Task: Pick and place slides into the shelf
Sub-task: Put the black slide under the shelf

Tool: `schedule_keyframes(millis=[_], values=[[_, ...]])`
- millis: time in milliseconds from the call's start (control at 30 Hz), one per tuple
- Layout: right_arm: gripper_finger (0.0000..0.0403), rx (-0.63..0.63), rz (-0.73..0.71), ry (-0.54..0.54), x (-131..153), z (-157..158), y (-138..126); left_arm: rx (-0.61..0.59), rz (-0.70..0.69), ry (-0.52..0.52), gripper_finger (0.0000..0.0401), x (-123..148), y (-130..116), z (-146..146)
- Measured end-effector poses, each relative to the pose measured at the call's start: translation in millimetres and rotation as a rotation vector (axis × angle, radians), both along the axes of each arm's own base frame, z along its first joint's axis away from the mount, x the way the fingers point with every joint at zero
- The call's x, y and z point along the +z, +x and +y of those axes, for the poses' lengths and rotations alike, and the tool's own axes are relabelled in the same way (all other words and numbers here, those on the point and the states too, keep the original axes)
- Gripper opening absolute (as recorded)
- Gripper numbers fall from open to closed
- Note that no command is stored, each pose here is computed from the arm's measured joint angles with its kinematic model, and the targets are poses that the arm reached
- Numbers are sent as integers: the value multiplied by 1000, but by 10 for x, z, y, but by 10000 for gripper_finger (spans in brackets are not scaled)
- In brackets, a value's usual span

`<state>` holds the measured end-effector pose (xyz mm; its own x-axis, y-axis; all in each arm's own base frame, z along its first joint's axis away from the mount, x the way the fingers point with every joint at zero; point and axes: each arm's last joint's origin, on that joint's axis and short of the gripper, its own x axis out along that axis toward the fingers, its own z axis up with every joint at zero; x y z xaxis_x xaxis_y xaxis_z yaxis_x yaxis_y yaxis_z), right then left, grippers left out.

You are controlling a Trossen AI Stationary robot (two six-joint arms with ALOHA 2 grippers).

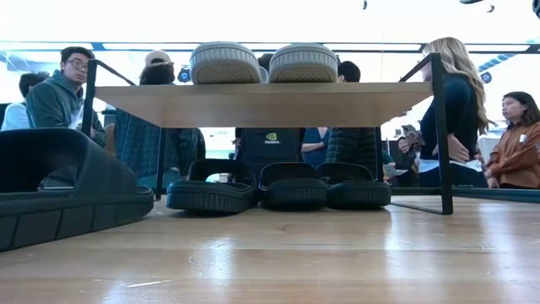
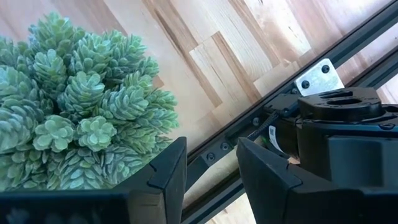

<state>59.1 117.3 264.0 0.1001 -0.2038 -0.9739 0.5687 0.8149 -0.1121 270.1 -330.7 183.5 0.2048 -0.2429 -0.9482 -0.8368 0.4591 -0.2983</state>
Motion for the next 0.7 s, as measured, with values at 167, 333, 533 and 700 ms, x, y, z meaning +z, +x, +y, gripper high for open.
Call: schedule_keyframes(millis=[167, 333, 533, 700], values=[[134, 0, 0, 0, 0, 0, 0, 26, 53, 77, 17, -79, 37, 113], [134, 0, -1, 0, 0, 0, 0, 48, 71, 123, 17, -150, 87, 217], [134, 0, -4, -2, 0, -1, 1, 81, 79, 143, 17, -221, 146, 371], [134, 1, -5, -2, 0, -1, 1, 102, 79, 165, 17, -259, 197, 466]])
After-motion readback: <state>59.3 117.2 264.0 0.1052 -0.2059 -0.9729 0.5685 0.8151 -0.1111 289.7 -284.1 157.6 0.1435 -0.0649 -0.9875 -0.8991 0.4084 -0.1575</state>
